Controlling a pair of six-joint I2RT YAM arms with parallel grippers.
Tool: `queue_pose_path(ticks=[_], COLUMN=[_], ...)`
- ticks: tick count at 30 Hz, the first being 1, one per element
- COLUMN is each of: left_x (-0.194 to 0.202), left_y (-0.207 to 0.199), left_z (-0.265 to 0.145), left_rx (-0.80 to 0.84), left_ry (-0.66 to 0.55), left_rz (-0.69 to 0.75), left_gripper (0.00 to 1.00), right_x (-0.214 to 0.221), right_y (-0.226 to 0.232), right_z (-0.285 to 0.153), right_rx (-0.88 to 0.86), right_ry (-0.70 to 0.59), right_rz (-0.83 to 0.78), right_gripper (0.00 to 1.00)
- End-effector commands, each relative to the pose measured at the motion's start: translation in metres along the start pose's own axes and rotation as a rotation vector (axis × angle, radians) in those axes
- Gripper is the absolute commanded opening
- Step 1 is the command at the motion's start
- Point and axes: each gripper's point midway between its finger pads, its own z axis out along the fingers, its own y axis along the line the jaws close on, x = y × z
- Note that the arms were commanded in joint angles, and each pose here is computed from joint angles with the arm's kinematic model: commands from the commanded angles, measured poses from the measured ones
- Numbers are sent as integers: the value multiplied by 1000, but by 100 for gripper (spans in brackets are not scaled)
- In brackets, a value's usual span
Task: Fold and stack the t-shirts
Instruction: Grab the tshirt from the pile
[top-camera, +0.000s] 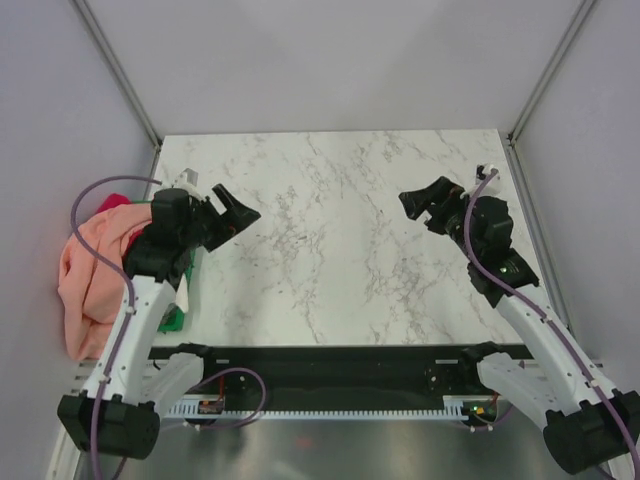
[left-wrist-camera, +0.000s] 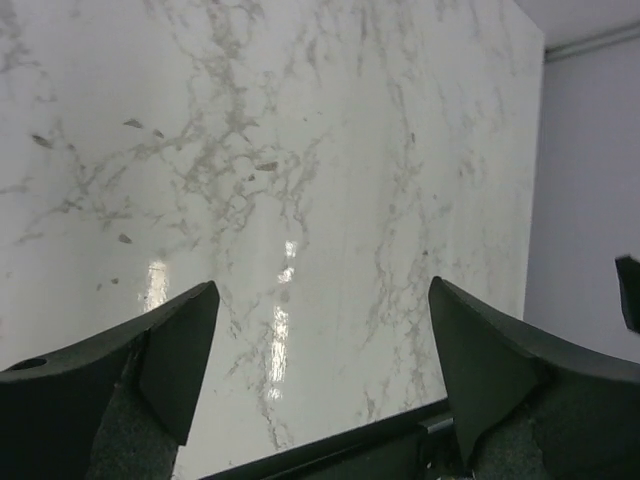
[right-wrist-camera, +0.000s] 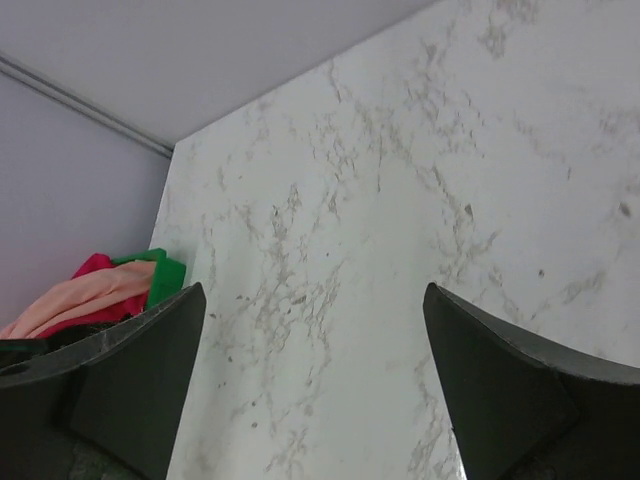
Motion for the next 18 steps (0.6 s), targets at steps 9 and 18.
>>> queue_pose_path(ticks=[9, 18], left_x=[-124, -167], left_y=[100, 167], left_z=[-99, -119], left_rx=[-1093, -1193], left_ry=[-207, -256], left_rz=[249, 48], left_gripper=[86, 80], right_x=[73, 102], right_y=[1, 26], right_z=[10, 8], right_rx=[55, 4], right_ry=[351, 506], right_rz=[206, 117], right_gripper=[98, 98])
